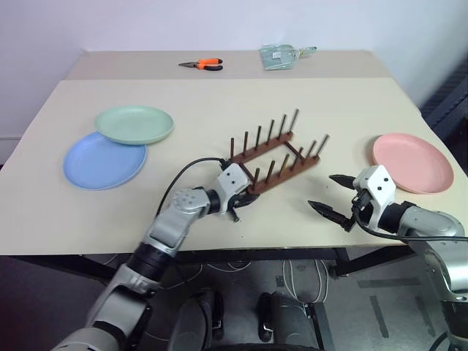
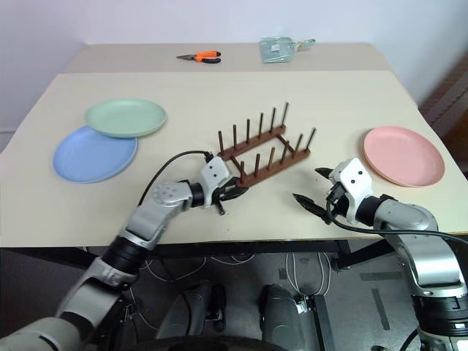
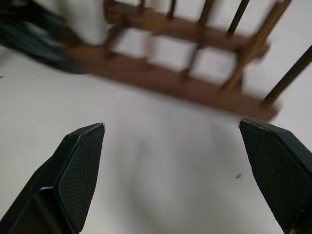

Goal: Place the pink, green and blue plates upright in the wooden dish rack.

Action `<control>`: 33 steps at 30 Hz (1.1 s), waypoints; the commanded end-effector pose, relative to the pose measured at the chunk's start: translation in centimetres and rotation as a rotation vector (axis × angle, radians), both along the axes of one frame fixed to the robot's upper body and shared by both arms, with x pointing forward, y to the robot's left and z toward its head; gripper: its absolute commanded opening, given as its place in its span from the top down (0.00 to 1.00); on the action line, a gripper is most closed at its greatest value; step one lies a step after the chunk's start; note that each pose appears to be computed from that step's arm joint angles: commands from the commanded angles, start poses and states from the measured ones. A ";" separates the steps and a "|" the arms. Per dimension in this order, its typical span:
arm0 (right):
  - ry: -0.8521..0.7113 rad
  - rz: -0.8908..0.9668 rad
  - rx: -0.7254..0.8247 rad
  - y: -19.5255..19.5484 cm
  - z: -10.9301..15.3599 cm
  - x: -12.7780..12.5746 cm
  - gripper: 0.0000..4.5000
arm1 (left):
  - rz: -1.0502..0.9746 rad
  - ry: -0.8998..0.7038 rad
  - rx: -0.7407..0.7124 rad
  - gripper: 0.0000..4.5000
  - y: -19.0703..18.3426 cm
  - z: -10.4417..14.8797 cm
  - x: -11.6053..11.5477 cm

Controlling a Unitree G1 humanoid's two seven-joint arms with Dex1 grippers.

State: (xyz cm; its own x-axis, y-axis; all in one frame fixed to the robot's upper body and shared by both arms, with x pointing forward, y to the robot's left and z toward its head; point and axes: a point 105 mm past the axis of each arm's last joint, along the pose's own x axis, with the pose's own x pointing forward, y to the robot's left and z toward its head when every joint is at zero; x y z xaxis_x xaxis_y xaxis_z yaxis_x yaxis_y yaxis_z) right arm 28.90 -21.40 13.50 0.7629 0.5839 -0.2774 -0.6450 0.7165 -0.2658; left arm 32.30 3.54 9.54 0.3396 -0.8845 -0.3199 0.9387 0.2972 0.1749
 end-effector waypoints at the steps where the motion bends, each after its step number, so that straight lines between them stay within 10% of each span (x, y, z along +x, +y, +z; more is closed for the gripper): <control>1: -0.054 -0.014 -0.012 -0.5 0.8 0.0 0.00 | -0.076 -0.067 0.040 0.83 1.3 1.3 0.8; 2: -0.055 -0.017 -0.009 -0.5 0.7 -0.1 0.00 | -0.011 -0.085 0.060 0.83 2.1 1.1 2.2; 3: -0.055 -0.020 -0.007 -0.4 0.6 -0.1 0.00 | 0.033 -0.098 0.070 0.60 2.7 1.1 3.1; 9: -0.030 -0.047 -0.012 -1.1 0.0 -0.7 0.00 | 0.266 -0.129 0.176 0.01 6.8 0.8 5.4; 12: 0.000 -0.024 0.000 -0.9 -0.3 -1.4 0.18 | 0.250 -0.054 0.129 0.00 8.1 1.3 2.3; 19: 0.024 -0.037 -0.066 0.0 -2.2 0.1 0.98 | 0.154 0.049 0.137 0.53 5.7 -0.2 -3.3; 33: -0.005 -0.180 -0.210 1.4 -4.0 8.0 0.99 | 0.684 -0.076 0.164 0.53 3.8 -1.2 5.4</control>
State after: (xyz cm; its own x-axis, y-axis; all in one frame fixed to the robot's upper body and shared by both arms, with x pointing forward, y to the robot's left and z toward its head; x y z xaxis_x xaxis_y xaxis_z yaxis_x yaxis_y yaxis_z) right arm 36.15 -19.15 9.58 0.8239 0.4218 -0.3785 -0.5541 0.7396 -0.3821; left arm 36.52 4.99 9.71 0.7804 -0.5205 -0.3463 0.6173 0.7293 0.2950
